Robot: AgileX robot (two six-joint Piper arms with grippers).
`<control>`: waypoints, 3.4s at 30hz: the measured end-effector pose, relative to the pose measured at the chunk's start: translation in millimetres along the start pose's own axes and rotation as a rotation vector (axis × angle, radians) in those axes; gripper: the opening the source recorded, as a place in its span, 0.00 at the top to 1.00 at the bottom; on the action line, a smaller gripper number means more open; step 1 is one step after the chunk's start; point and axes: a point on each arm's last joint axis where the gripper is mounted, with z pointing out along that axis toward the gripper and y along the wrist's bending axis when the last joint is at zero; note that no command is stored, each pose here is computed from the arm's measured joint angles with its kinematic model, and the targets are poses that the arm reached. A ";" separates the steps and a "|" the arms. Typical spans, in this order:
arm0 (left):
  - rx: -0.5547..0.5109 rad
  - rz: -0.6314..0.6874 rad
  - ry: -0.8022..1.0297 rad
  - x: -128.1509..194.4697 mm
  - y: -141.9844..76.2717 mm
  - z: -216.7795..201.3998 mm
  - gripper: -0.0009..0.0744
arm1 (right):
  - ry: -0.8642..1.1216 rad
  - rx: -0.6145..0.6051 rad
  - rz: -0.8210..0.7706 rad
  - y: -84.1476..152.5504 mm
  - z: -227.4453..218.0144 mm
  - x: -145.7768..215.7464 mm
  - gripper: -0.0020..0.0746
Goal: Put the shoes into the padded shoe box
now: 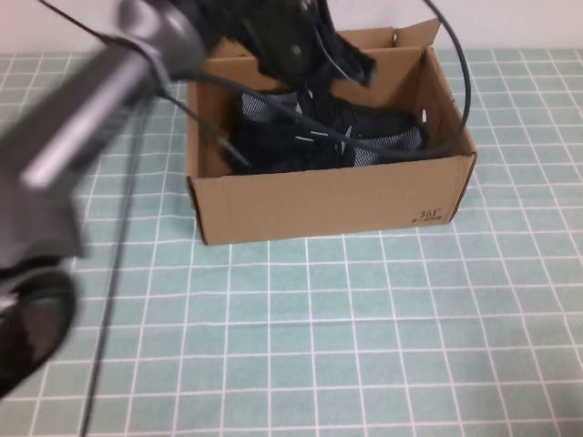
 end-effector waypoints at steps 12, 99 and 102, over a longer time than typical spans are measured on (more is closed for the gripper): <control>-0.029 0.065 -0.186 78.4 23.1 -115.0 0.99 | 0.000 0.000 0.000 0.0 0.0 0.0 0.98; -0.379 -0.170 -0.605 450.0 79.1 -111.1 0.99 | 0.002 0.000 0.000 0.0 0.0 0.2 0.98; -0.380 -0.169 -0.605 450.0 79.1 -111.1 0.99 | 0.002 0.000 0.000 0.0 0.0 0.2 0.98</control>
